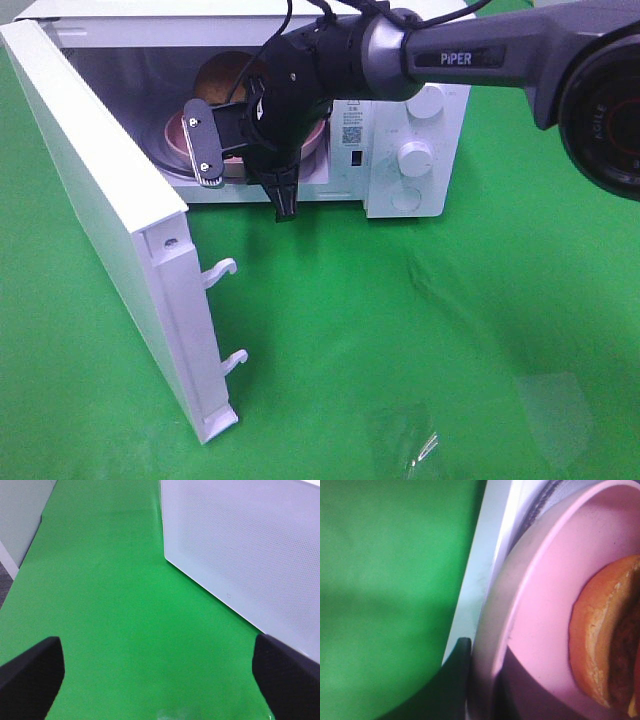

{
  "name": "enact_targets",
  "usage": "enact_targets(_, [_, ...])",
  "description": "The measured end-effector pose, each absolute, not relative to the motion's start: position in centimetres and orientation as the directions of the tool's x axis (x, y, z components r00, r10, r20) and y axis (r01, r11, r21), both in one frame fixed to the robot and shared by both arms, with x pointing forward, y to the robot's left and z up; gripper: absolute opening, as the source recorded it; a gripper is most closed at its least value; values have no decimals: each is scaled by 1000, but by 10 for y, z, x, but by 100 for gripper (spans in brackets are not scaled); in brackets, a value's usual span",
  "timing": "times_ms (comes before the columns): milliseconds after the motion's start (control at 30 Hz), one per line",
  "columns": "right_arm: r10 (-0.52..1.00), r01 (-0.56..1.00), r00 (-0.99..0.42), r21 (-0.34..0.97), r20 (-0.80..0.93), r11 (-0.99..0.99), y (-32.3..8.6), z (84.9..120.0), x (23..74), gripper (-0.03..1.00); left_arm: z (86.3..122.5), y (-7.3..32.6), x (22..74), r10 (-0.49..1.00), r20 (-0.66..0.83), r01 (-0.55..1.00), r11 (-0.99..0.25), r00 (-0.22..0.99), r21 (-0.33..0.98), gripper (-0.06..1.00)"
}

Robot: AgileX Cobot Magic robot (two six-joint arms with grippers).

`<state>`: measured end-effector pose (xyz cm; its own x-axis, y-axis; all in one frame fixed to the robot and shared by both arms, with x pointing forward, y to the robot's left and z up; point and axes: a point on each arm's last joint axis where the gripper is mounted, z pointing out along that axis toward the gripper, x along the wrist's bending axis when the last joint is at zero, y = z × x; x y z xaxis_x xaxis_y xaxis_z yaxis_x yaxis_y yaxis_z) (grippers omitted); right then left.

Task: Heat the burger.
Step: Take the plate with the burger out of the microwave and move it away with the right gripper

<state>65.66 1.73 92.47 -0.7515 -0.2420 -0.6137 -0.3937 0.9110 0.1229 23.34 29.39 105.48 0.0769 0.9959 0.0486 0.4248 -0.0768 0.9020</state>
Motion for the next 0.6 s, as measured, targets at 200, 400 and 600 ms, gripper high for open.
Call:
enact_targets(200, [-389,-511,-701,41,-597,859,7,932,644,11,1055,294,233,996,49,425,-77,77,902,93])
enact_targets(400, [-430,-562,-673,37,-602,827,-3,937,631,11,1055,294,233,996,49,425,-77,77,902,93])
enact_targets(600, [-437,-569,-662,29,-609,822,-10,937,622,11,1055,294,233,996,49,425,-77,77,902,93])
